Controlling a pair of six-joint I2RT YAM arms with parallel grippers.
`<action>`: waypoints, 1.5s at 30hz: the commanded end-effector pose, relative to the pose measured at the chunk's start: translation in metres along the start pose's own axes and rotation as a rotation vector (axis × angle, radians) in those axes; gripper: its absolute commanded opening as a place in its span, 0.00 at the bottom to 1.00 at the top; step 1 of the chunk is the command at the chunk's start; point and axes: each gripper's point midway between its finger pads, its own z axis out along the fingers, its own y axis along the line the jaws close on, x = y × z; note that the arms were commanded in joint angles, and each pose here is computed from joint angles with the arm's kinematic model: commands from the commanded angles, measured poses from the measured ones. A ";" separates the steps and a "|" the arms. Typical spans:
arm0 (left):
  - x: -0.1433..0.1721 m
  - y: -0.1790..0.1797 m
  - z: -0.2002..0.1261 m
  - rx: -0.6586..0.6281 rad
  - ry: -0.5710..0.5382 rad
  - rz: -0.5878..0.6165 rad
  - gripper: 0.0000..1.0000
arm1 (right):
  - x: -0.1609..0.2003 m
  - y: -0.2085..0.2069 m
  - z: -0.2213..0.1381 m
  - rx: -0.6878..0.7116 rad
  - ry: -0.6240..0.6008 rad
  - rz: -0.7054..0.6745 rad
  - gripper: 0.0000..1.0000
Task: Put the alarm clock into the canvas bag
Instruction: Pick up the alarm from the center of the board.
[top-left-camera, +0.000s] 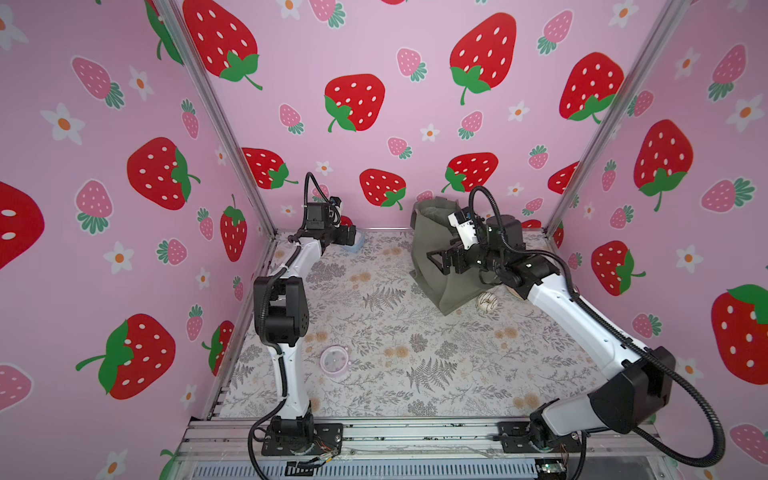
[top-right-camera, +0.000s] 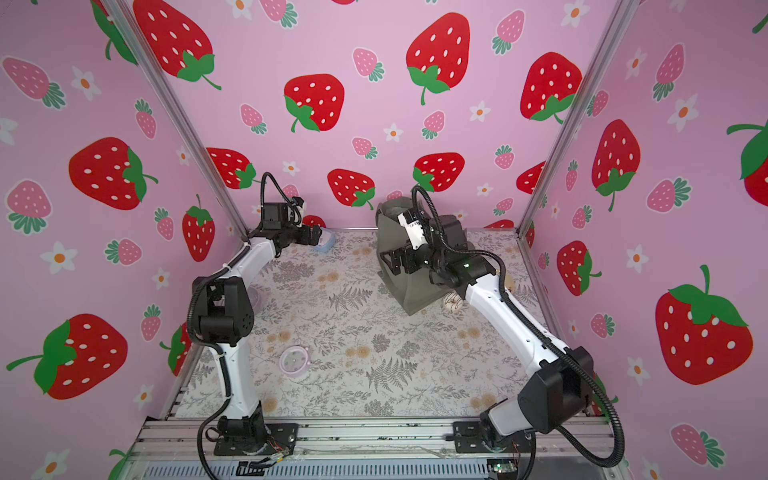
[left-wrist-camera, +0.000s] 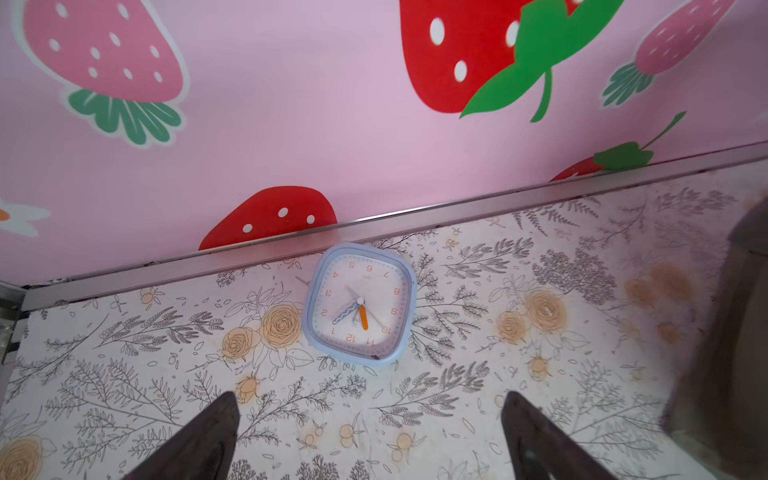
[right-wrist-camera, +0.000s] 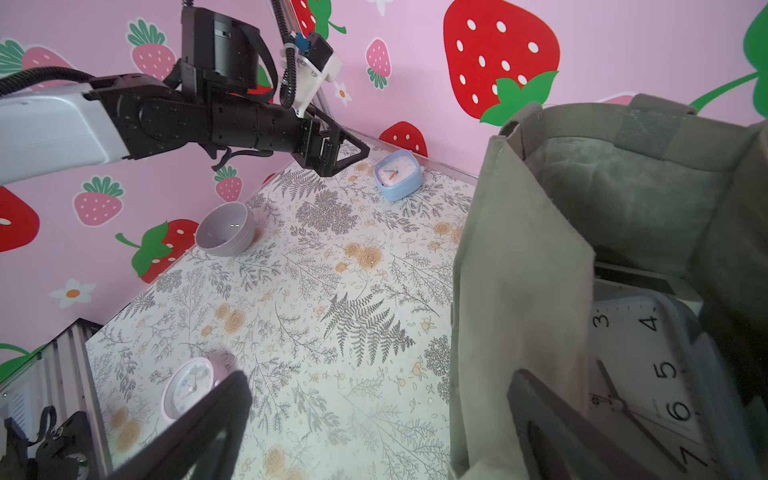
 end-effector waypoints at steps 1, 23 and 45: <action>-0.001 -0.005 0.013 0.039 0.024 0.076 1.00 | -0.002 0.002 0.018 -0.018 0.006 -0.016 1.00; 0.024 0.012 0.093 0.081 0.094 0.024 0.99 | -0.007 0.021 0.068 -0.144 0.048 -0.008 1.00; 0.040 0.002 0.113 0.083 0.123 0.119 1.00 | -0.021 0.029 0.065 -0.183 0.025 -0.014 1.00</action>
